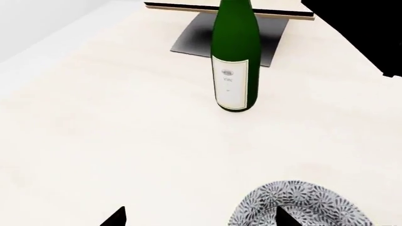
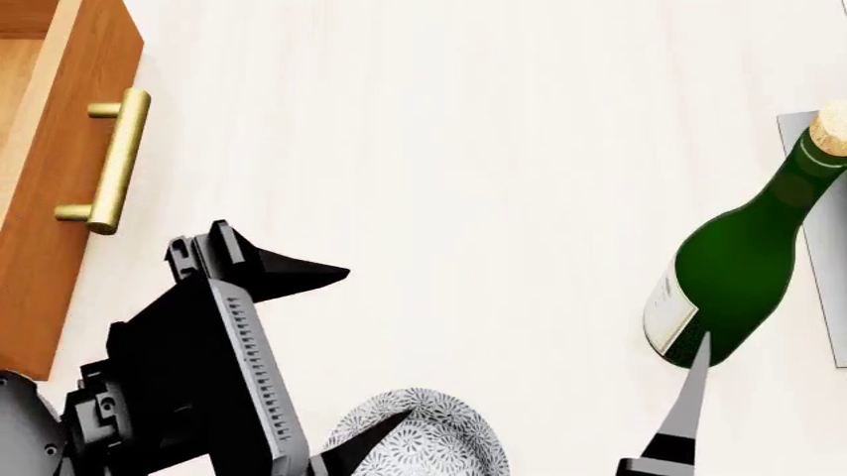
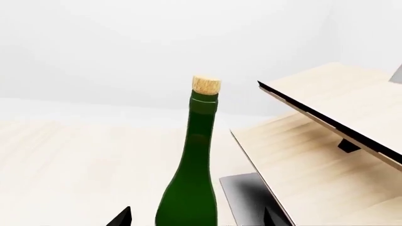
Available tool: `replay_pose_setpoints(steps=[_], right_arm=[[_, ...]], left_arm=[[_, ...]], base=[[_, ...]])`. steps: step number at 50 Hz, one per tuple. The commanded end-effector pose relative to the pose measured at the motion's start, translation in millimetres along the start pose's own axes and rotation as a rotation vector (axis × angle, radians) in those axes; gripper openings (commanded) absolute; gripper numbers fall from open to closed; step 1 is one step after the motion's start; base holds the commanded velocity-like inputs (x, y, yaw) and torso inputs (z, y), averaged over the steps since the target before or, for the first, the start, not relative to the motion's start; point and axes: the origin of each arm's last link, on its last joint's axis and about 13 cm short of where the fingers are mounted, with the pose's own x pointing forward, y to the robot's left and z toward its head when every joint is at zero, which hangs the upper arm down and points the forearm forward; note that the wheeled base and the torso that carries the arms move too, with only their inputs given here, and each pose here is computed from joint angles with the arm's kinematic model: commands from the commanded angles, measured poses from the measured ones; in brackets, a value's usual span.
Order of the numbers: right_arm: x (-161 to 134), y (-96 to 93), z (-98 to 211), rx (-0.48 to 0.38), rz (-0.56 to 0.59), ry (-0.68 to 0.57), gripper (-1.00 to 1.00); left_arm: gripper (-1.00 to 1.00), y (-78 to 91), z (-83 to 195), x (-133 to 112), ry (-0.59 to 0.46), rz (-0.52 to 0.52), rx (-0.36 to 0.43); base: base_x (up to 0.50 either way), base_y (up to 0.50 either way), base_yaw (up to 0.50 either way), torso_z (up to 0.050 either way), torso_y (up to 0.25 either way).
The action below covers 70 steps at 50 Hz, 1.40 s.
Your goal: Put the bowl on top of the cabinet.
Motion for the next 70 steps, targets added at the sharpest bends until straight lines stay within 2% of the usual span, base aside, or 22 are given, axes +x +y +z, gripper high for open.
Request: replay_pose_setpoints(steps=[1,6,7,19,20,22,24,26,29,41,44,62,70], right_arm=[[-0.1,0.5,-1.1,-0.002,0.006,0.005,1.00],[-0.5,0.6,-1.5,-0.002,0.013,0.008,1.00],[-0.7,0.7,-2.1,-0.003,0.019,0.010,1.00],[-1.3,0.2,-3.4,0.000,0.024,0.014,1.00],[-1.6,-0.2,-3.7,0.001,0.024,0.014,1.00],[-1.6,-0.2,-3.7,0.001,0.024,0.014,1.00],[-2.3,-1.1,-4.2,0.003,0.023,0.016,1.00],[-2.3,-1.1,-4.2,0.003,0.023,0.016,1.00],[-3.0,-1.8,-4.6,0.003,0.024,0.018,1.00],[-2.7,-1.9,-6.2,0.004,0.026,0.022,1.00],[-3.0,-1.8,-7.4,0.004,0.027,0.025,1.00],[-3.3,-1.1,-9.5,0.002,0.034,0.031,1.00],[-3.5,-0.9,-9.6,0.001,0.036,0.031,1.00]], left_arm=[[1.00,5.7,-0.4,6.8,0.013,-0.014,0.023],[1.00,9.3,-2.5,12.9,0.022,-0.027,0.044],[1.00,10.3,-4.5,15.4,0.035,-0.051,0.068],[1.00,15.8,-6.2,27.3,0.084,-0.105,0.084],[1.00,16.7,-3.7,29.3,0.105,-0.151,0.067],[1.00,16.8,-3.6,29.3,0.105,-0.151,0.067],[1.00,15.1,2.3,32.1,0.136,-0.224,0.062],[1.00,15.1,2.4,32.1,0.136,-0.224,0.062],[1.00,9.6,4.7,31.4,0.178,-0.329,0.067],[1.00,12.2,6.8,37.6,0.190,-0.327,0.053],[1.00,13.5,5.1,38.9,0.221,-0.334,0.063],[1.00,25.6,-6.0,45.4,0.288,-0.240,0.099],[1.00,26.0,-9.9,46.6,0.306,-0.220,0.124]], base=[[0.00,0.00,0.00,0.000,0.000],[0.00,0.00,0.00,0.000,0.000],[0.00,0.00,0.00,0.000,0.000],[0.00,0.00,0.00,0.000,0.000],[0.00,0.00,0.00,0.000,0.000],[0.00,0.00,0.00,0.000,0.000],[0.00,0.00,0.00,0.000,0.000],[0.00,0.00,0.00,0.000,0.000],[0.00,0.00,0.00,0.000,0.000],[0.00,0.00,0.00,0.000,0.000],[0.00,0.00,0.00,0.000,0.000],[0.00,0.00,0.00,0.000,0.000],[0.00,0.00,0.00,0.000,0.000]])
